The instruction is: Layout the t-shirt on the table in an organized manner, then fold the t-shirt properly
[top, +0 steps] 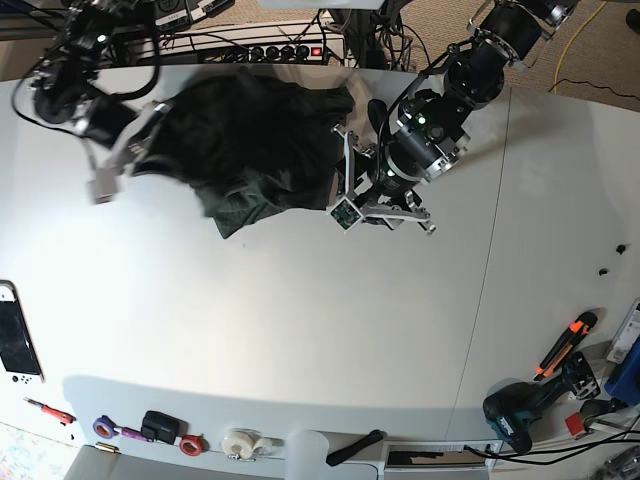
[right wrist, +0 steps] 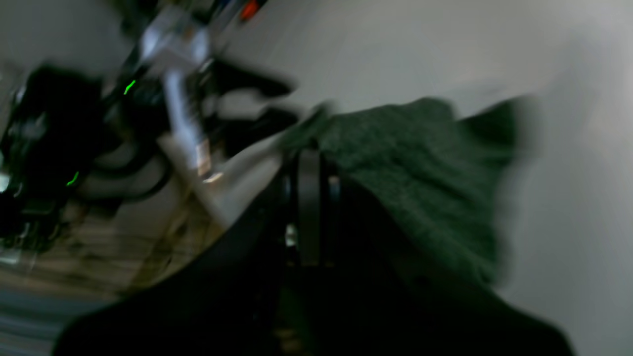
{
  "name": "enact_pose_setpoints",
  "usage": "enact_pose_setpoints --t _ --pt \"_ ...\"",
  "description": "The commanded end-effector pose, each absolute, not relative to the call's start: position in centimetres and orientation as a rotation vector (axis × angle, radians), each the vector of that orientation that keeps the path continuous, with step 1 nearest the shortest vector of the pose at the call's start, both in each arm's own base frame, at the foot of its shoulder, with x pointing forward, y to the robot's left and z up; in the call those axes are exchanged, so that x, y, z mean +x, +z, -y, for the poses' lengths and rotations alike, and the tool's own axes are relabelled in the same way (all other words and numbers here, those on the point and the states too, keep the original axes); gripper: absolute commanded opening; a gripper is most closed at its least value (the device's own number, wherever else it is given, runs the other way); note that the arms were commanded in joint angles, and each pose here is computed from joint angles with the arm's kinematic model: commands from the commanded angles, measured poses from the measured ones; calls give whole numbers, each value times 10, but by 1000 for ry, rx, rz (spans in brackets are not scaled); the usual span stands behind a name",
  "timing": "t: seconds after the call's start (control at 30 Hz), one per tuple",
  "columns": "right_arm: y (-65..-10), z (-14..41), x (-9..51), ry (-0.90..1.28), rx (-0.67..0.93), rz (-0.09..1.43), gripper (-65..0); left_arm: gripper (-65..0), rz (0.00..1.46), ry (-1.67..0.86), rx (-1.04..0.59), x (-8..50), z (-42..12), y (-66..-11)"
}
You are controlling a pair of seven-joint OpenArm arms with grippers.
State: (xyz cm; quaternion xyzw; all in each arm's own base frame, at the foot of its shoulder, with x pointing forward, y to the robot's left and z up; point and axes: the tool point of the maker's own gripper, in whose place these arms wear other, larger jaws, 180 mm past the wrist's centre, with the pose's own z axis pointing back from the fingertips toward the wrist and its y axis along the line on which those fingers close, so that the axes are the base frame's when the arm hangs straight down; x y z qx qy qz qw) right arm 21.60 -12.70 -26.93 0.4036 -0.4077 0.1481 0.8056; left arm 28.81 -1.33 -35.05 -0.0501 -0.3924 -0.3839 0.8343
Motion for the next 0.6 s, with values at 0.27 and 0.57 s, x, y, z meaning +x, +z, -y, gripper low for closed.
enact_pose_setpoints --t 0.27,0.57 --pt "-270 40 174 522 1112 708 -650 -373 887 -809 -105 297 16 -337" --pt "-274 32 163 574 1128 651 -650 -373 888 -809 -105 297 16 -337"
